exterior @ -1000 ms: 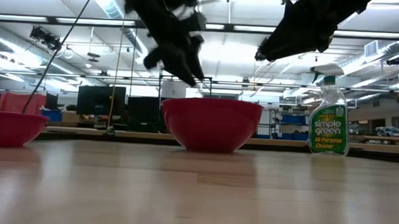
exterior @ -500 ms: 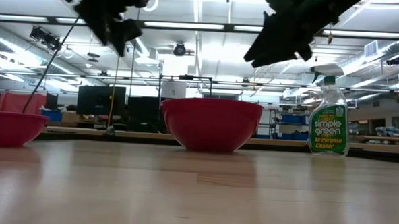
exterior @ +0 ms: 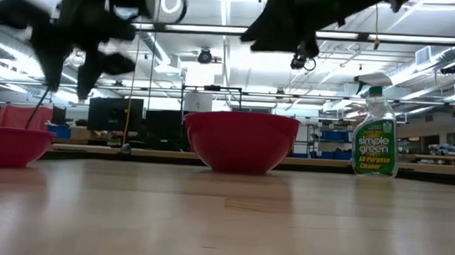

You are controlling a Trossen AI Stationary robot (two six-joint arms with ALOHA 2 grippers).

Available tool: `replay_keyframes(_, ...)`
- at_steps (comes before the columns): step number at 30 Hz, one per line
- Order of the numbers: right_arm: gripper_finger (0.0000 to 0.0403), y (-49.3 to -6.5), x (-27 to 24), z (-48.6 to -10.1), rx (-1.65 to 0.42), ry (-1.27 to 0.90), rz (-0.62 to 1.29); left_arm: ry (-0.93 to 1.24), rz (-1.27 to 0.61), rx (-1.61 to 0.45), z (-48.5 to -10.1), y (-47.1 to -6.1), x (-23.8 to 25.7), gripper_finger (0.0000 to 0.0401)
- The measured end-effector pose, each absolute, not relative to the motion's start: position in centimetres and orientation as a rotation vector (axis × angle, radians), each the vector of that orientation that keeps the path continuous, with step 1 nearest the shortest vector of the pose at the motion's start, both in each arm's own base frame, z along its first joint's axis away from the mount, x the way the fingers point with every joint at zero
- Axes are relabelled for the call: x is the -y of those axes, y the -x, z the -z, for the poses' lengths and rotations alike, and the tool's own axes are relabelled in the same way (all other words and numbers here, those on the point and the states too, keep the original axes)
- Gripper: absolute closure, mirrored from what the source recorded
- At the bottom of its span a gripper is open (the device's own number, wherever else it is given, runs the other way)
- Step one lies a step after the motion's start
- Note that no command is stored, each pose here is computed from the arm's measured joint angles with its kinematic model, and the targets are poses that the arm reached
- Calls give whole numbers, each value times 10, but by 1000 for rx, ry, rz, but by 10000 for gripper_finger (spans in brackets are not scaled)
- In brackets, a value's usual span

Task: Nest bowls inside each other
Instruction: Stack the pink bowl on top of the blue bowl

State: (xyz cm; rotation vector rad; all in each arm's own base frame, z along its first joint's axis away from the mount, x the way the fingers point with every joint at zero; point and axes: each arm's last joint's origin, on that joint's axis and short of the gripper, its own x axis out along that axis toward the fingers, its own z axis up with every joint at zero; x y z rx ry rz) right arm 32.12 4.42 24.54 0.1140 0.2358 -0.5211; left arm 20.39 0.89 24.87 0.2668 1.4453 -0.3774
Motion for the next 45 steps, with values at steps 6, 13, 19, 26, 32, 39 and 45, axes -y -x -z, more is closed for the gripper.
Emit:
replay_keyframes(6, 229, -343, -49, -200, -309, -79, 529, -469, 382, -1556, -207, -190, -7, 209)
replay_keyframes(13, 229, -355, -42, -184, -289, -87, 501, -588, 380, -1574, -192, -186, -10, 209)
replay_keyframes(19, 229, -356, -40, -187, -280, -109, 478, -604, 406, -1590, -175, -181, -9, 209)
replay_keyframes(26, 229, -356, -41, -185, -282, -109, 475, -601, 395, -1587, -173, -182, -10, 291)
replay_keyframes(32, 229, -356, -41, -185, -291, -105, 476, -562, 356, -1583, -178, -184, -11, 384)
replay_keyframes(39, 229, -337, -44, -202, -368, -129, 496, -483, 201, -1459, -226, -209, -27, 387)
replay_keyframes(45, 229, -317, -53, -214, -415, -172, 571, -330, 17, -1172, -298, -233, -66, 387)
